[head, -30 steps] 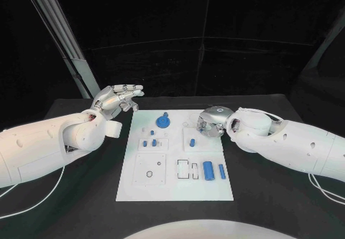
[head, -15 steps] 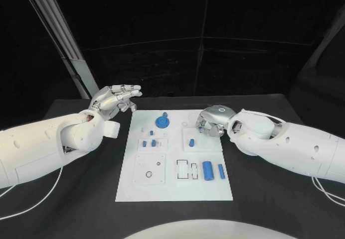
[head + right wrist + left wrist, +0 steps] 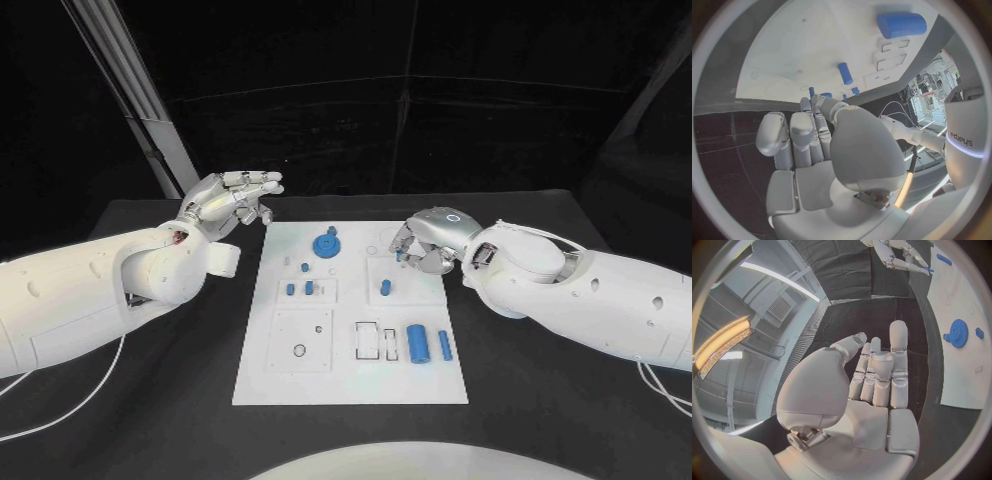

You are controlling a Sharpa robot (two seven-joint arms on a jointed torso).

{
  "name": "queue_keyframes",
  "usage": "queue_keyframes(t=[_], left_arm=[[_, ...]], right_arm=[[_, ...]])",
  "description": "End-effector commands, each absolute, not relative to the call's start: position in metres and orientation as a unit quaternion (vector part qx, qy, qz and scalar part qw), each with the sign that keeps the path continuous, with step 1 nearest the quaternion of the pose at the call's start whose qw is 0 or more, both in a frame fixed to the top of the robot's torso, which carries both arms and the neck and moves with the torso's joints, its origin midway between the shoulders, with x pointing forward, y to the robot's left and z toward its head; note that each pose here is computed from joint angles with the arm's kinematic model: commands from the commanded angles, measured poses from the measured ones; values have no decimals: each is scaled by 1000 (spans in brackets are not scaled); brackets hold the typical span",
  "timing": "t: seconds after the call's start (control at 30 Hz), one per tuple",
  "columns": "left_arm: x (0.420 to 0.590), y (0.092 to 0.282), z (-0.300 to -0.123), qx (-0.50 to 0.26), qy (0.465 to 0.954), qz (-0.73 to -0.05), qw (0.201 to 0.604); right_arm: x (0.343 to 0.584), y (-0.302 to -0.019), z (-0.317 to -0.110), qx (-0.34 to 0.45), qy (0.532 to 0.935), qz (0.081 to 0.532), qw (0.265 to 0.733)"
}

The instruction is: Assemble the parts on the task board

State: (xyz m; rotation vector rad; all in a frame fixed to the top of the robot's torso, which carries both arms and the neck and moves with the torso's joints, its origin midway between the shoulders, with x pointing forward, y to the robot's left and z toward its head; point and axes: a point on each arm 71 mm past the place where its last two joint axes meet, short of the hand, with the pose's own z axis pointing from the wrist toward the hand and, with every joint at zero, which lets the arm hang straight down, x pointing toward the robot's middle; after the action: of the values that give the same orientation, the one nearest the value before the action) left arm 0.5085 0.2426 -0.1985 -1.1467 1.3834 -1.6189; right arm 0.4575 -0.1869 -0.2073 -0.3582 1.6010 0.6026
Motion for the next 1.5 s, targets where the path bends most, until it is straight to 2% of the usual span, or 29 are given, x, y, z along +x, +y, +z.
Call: queue_keyframes(t=[0.03,0.4,0.6,0.9,1.5], left_arm=[[509,243,-197,-444,532,-628,355],[509,240,-197,-442,531,-630,354],[508,235,-197,-440,532,-632,352],[508,231,-196,-438,532,-635,349],[509,225,-197,-436,534,-638,343]], right_arm=[[450,-175,-194,-136,665,324,659],[435,-140,-183,-132,634,396,651],[425,-120,-203,-129,651,417,621],[416,-99,-235,-138,676,421,588],[403,-70,-261,-173,706,410,552]])
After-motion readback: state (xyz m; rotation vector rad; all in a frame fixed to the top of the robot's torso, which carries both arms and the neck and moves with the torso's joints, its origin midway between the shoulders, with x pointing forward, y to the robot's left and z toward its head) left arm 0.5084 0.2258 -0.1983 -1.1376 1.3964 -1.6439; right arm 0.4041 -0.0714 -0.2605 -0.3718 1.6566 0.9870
